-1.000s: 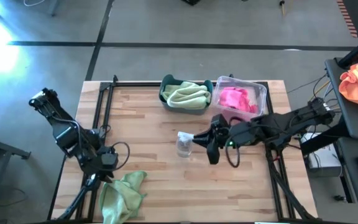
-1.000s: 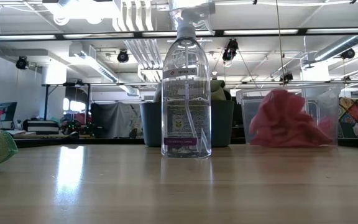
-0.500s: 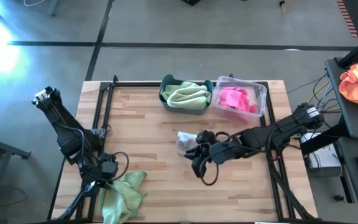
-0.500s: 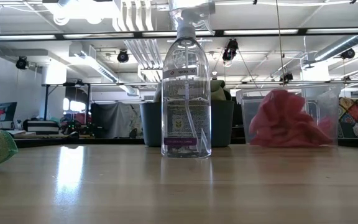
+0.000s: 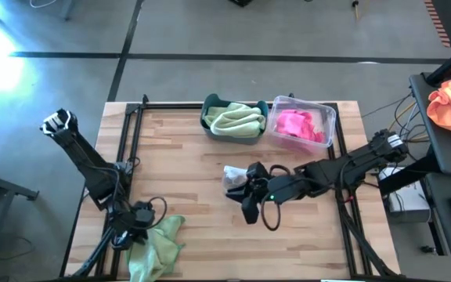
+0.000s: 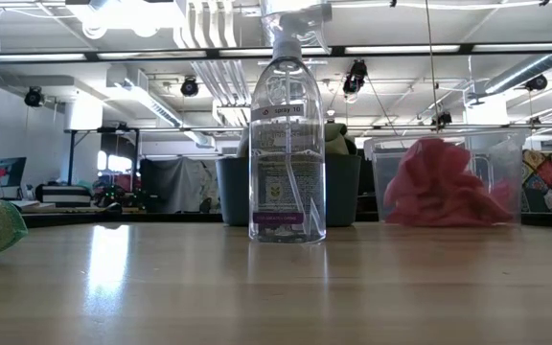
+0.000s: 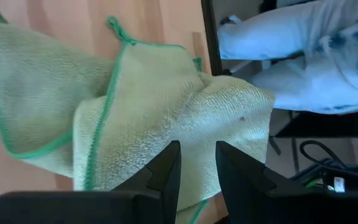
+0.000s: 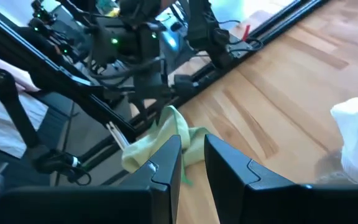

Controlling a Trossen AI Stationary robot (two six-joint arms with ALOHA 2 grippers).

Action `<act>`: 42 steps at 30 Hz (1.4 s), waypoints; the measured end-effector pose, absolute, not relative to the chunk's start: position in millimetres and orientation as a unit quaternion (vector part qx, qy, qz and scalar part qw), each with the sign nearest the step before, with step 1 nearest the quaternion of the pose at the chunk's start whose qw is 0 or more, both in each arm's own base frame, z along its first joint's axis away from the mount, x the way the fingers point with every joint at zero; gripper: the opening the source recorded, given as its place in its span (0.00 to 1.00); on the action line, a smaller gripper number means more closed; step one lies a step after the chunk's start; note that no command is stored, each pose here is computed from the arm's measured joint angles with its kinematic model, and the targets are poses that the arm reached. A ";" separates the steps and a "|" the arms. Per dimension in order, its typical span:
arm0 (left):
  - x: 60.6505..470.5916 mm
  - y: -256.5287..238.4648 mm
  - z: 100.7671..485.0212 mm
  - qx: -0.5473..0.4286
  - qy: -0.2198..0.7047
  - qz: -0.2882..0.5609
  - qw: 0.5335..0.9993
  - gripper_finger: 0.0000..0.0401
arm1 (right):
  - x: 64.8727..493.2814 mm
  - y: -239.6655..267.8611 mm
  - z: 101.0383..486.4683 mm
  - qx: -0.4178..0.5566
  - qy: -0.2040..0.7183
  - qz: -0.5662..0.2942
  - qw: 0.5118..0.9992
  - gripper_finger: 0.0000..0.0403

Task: Sort microfiber towel by color & place in baskets
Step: Put the pink microfiber cloth into the transparent bin

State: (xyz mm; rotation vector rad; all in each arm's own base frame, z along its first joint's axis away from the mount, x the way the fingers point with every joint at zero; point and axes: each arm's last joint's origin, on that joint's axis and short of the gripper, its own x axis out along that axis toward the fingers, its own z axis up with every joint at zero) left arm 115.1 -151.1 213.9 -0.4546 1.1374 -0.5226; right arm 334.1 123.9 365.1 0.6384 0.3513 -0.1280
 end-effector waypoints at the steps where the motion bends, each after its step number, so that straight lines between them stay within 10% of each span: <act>1: 115.0 -151.3 212.0 -0.213 0.527 -0.247 0.785 0.21 | 334.0 123.9 366.1 0.311 0.169 -0.061 0.933 0.16; 31: 142.6 -166.2 217.6 -0.139 0.497 -0.288 0.807 0.21 | 330.0 123.1 378.2 0.265 0.181 -0.052 0.946 0.16; 42: 141.7 -172.1 178.3 -0.118 0.612 -0.297 0.723 0.21 | 329.8 123.5 377.9 0.267 0.186 -0.045 0.945 0.16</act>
